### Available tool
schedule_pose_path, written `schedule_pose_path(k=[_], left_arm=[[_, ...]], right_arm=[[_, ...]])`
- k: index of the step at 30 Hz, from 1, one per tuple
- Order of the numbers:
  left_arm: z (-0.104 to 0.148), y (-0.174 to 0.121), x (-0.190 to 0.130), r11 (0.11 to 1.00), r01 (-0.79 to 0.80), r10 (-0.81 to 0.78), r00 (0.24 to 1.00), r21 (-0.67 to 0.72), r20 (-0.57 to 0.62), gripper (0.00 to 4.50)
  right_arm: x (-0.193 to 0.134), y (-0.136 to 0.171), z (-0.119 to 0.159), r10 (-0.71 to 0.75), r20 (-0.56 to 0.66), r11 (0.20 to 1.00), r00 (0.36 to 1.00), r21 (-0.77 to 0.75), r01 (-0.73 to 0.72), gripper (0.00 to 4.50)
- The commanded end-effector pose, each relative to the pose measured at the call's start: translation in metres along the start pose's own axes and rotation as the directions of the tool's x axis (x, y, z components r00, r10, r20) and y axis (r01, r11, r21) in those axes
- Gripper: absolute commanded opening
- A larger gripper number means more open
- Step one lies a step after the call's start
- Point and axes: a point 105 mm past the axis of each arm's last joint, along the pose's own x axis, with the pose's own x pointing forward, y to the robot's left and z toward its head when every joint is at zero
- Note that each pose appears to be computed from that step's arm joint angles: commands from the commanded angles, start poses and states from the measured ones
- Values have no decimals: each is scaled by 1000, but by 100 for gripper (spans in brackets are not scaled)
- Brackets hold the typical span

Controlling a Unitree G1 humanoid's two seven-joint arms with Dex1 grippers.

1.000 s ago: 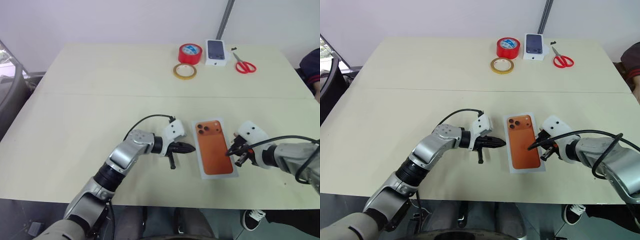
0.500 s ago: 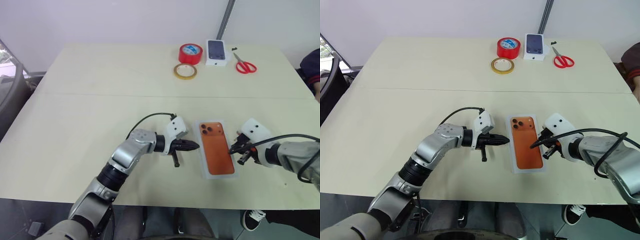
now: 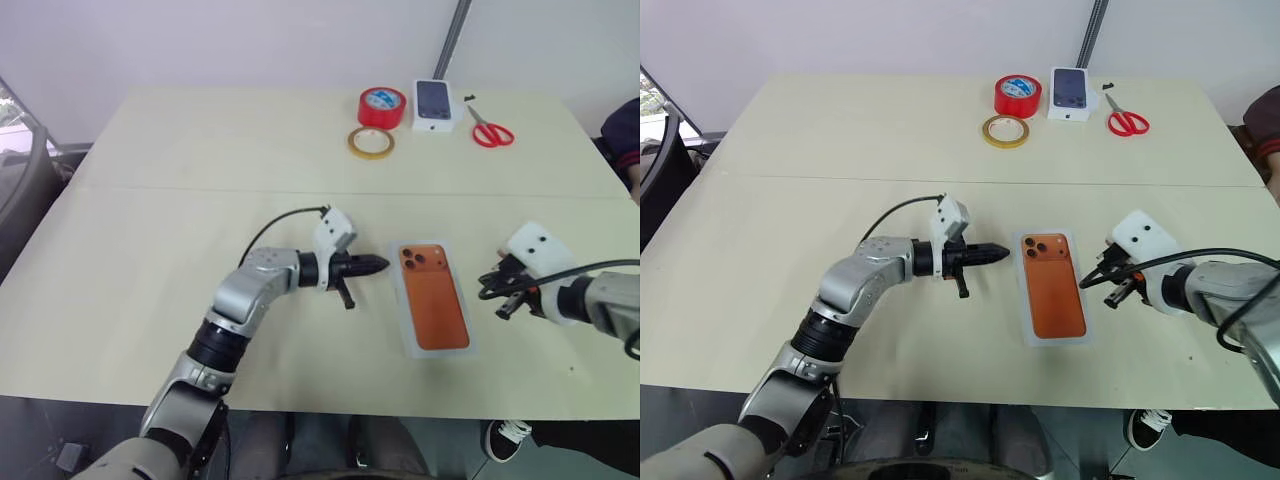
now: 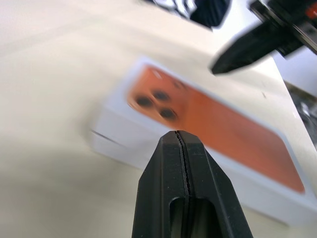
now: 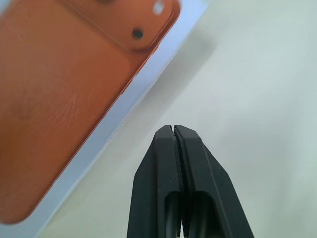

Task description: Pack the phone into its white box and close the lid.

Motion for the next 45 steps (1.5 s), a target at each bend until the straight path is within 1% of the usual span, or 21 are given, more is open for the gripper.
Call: schedule_pose_path(k=[1, 4, 8, 11, 15, 19, 22, 25, 26, 28, 30, 33, 36, 42, 45], left_arm=[[16, -4, 13, 998, 20, -22, 999, 57, 36, 0], [11, -1, 27, 996, 10, -10, 1000, 93, -6, 0], [-15, 13, 43, 987, -40, 62, 989, 158, -135, 0], [-30, 16, 46, 982, -45, 82, 977, 185, -197, 0], [-41, 17, 45, 981, -46, 89, 969, 188, -231, 0], [-43, 19, 41, 982, -60, 99, 971, 179, -219, 0], [-25, 19, 37, 987, -78, 96, 987, 139, -128, 0], [-10, 20, 21, 990, -69, 77, 995, 123, -63, 0], [-7, 18, 14, 991, -52, 59, 997, 127, -59, 0], [-9, 11, -1, 989, 9, 3, 996, 146, -86, 0], [-17, -1, -14, 981, 95, -69, 986, 167, -152, 0], [-33, -13, -21, 970, 178, -137, 962, 165, -234, 0], [-44, -24, -15, 959, 232, -181, 943, 161, -280, 0], [-55, -46, 12, 939, 311, -255, 915, 145, -312, 0], [-52, -50, 23, 940, 312, -265, 922, 137, -284, 0]], right_arm=[[-9, 14, 6, 64, 28, 996, 998, -61, -62, 5], [-6, 32, 4, 132, 36, 989, 991, -73, -129, 5], [4, 43, 0, 147, 31, 989, 989, -30, -146, 5], [12, 48, -9, 137, -1, 991, 991, 2, -137, 5], [17, 51, -15, 130, -31, 991, 991, 27, -129, 5], [20, 54, -20, 129, -51, 992, 990, 23, -128, 5], [17, 48, -11, 107, 3, 994, 994, 18, -107, 5], [10, 33, 0, 61, 61, 997, 996, 51, -64, 5], [7, 27, 1, 43, 66, 997, 997, 63, -47, 5], [2, 16, -2, 10, 50, 997, 999, 74, -13, 5], [1, 11, -10, -5, 10, 997, 1000, 71, 4, 5], [5, 8, -22, -11, -40, 997, 999, 79, 15, 5], [12, 11, -28, 3, -62, 996, 998, 90, 2, 5], [22, 26, -33, 75, -74, 993, 994, 100, -67, 5], [20, 34, -26, 116, -38, 989, 993, 95, -112, 5]])
